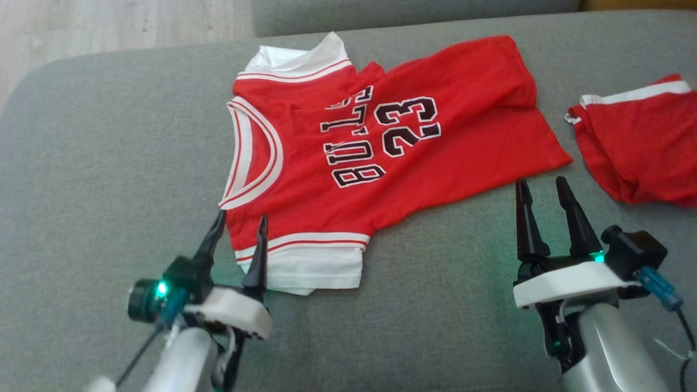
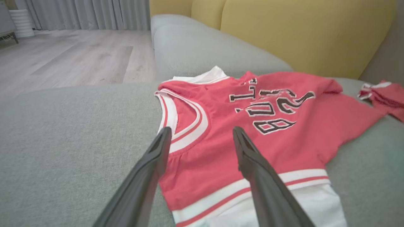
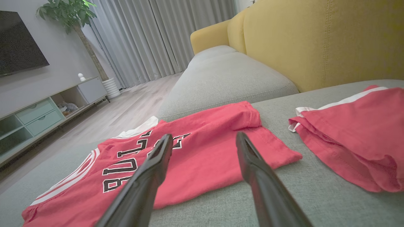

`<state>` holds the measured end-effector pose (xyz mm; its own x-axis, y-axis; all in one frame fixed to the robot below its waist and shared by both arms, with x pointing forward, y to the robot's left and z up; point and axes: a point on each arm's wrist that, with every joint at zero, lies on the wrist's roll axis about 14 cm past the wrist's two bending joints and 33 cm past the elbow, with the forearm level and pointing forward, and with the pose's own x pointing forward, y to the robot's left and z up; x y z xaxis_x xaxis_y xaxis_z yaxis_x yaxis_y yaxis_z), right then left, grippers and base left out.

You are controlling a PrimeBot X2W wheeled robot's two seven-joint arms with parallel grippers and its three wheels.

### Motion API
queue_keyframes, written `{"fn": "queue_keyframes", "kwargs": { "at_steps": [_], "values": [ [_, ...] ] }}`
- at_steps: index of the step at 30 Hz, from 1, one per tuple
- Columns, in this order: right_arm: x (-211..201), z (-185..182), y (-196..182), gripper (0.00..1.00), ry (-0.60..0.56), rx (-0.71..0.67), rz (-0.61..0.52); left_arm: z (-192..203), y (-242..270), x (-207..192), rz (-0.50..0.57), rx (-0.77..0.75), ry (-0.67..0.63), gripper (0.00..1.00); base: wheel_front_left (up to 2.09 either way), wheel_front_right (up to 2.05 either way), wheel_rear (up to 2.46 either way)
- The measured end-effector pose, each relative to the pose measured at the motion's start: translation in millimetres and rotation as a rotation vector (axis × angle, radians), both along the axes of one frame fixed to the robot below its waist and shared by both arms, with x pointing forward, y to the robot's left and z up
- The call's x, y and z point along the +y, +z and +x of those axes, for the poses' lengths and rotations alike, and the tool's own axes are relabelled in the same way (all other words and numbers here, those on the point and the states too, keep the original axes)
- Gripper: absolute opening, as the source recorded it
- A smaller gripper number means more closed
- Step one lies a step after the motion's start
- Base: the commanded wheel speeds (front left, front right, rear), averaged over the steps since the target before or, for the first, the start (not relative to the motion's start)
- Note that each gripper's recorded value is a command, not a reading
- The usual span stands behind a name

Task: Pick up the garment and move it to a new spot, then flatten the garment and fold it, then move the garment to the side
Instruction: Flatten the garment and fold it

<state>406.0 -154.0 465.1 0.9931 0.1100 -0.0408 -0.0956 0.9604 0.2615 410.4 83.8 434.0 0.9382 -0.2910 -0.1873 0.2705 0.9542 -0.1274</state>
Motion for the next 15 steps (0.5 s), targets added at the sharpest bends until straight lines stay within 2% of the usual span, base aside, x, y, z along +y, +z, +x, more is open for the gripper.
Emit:
{"fn": "queue_keyframes", "kwargs": {
  "at_steps": [8,15],
  "values": [
    [-2.1,-3.0,-9.9,1.00,-0.009,0.029,0.017,23.3,-46.4,22.5,0.183,0.205,-0.010,1.00,0.00,0.00,0.00],
    [-4.2,-6.7,-16.1,1.00,-0.018,0.049,0.032,32.1,-79.3,35.4,0.279,0.353,-0.040,1.00,0.00,0.00,0.00]
  ]
}}
